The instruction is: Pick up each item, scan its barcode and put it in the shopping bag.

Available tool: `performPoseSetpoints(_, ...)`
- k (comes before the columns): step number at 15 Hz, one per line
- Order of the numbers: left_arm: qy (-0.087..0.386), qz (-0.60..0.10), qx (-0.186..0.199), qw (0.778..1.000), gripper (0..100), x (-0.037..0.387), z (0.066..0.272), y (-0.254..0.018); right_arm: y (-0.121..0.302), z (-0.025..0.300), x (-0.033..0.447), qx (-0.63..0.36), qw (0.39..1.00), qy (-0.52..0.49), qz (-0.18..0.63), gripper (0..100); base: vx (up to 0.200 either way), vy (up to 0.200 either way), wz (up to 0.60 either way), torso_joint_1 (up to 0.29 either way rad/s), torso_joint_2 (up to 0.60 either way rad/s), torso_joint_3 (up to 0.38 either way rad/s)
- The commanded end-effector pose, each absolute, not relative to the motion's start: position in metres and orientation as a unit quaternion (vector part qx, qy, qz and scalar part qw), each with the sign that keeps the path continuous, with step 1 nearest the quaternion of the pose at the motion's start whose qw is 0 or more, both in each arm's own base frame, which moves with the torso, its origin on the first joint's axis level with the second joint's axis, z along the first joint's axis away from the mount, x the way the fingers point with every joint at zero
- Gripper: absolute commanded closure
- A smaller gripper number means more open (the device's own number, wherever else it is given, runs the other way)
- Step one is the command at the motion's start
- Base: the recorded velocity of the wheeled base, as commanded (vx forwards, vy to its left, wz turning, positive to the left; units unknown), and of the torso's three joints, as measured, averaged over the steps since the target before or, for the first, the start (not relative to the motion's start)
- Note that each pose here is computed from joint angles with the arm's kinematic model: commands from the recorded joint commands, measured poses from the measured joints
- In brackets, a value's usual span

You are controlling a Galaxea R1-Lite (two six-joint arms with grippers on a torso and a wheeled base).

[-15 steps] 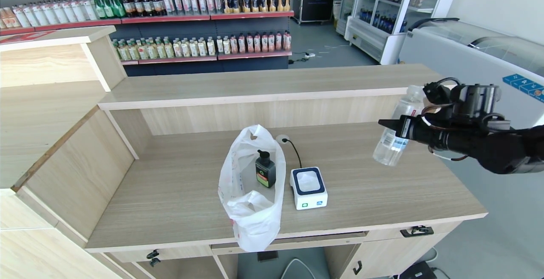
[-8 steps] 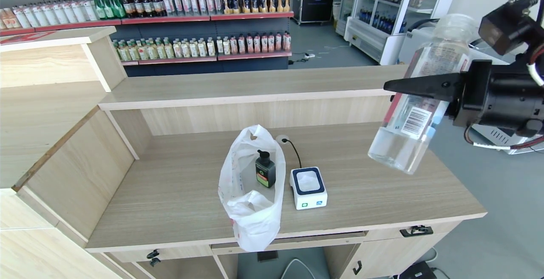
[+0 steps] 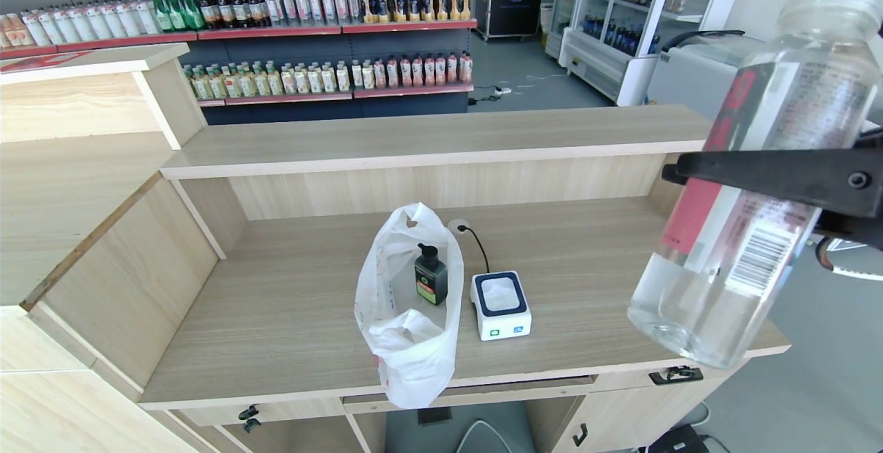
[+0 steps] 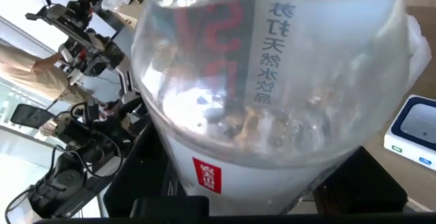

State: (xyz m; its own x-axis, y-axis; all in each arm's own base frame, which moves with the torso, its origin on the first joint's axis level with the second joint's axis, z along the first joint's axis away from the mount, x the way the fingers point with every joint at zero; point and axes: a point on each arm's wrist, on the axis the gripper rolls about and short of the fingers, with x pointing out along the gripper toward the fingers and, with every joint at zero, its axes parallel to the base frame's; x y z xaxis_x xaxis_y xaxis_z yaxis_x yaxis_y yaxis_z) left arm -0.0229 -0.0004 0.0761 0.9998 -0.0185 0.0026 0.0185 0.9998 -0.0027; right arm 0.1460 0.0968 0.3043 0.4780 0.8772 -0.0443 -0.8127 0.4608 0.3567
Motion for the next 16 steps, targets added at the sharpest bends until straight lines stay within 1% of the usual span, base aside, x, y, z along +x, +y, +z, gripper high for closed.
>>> performPoseSetpoints(1,-0.002,-0.009,-0.002,1.000,0,-0.023,0.076,0.000,0.089,0.299,0.131,0.139,0.847,0.105,0.502,100,0.000,0.000,0.00,0.000,0.00,0.000)
performPoseSetpoints(5,-0.002,-0.009,-0.002,1.000,0,-0.023,0.076,0.000,0.084,0.302,0.124,0.142,0.845,0.096,0.506,100,0.000,0.000,0.00,0.000,0.00,0.000)
performPoseSetpoints(7,-0.002,-0.009,-0.002,1.000,0,-0.023,0.076,0.000,0.081,0.299,0.116,0.142,0.837,0.108,0.518,100,0.000,0.000,0.00,0.000,0.00,0.000)
performPoseSetpoints(9,-0.002,-0.009,-0.002,1.000,0,-0.023,0.076,0.000,0.077,0.293,0.111,0.141,0.838,0.117,0.513,100,0.000,0.000,0.00,0.000,0.00,0.000)
performPoseSetpoints(16,-0.002,-0.009,-0.002,1.000,0,-0.023,0.076,0.000,0.070,0.290,0.111,0.143,0.849,0.115,0.495,100,0.000,0.000,0.00,0.000,0.00,0.000)
